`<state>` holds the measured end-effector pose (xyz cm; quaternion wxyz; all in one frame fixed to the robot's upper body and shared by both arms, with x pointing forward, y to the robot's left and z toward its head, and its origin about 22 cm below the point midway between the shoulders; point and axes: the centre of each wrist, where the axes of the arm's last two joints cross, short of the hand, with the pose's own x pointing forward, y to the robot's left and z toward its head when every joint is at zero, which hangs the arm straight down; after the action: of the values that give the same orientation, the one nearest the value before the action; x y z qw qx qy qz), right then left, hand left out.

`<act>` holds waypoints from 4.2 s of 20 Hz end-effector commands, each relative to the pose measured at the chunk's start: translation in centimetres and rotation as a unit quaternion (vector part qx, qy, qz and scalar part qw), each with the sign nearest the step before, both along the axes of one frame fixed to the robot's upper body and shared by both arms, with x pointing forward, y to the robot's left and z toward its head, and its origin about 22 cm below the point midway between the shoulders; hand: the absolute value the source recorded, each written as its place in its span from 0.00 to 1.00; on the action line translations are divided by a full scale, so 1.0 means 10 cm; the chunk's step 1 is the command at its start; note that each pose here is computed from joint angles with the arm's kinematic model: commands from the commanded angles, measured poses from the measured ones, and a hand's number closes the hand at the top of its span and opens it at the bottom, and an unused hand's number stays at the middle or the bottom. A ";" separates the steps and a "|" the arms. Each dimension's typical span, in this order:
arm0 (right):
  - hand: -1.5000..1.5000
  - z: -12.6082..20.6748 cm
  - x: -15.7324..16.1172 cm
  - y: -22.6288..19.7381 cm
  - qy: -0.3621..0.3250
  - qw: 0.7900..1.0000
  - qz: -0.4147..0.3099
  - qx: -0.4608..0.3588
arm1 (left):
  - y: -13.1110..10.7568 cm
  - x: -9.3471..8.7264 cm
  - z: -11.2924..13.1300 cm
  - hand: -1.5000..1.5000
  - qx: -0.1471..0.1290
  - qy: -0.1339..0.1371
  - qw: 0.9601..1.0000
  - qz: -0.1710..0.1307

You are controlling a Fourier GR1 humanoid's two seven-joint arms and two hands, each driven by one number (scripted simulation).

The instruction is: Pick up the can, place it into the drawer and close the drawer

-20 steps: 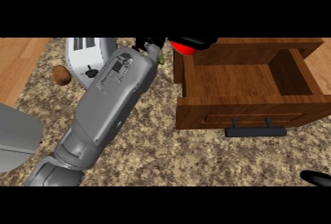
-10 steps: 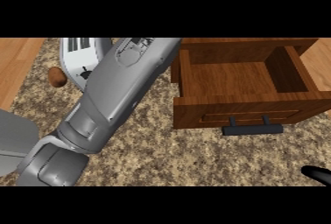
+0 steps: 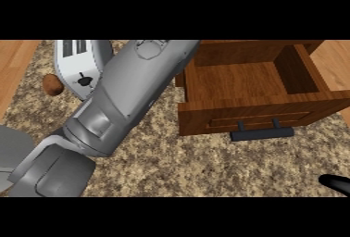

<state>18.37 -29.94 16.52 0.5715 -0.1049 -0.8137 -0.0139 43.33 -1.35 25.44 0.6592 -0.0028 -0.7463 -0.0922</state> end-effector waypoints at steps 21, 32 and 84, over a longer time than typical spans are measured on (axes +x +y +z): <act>0.00 0.23 0.25 0.26 -0.053 0.981 0.031 -0.184 | -0.03 0.04 -0.06 0.00 -0.034 -0.008 0.995 0.096; 0.00 0.07 0.81 0.62 -0.045 0.930 0.004 -0.366 | -0.06 0.02 -0.02 0.00 -0.058 -0.026 0.994 0.087; 0.00 -0.24 2.87 1.43 -0.073 0.871 -0.142 -0.464 | 1.08 0.06 -0.06 0.00 -0.049 0.005 0.996 0.071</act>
<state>46.13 -17.92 10.20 0.3942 -0.4923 -0.6948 0.3457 44.52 9.86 25.67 0.6609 0.0258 -0.7500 -0.0090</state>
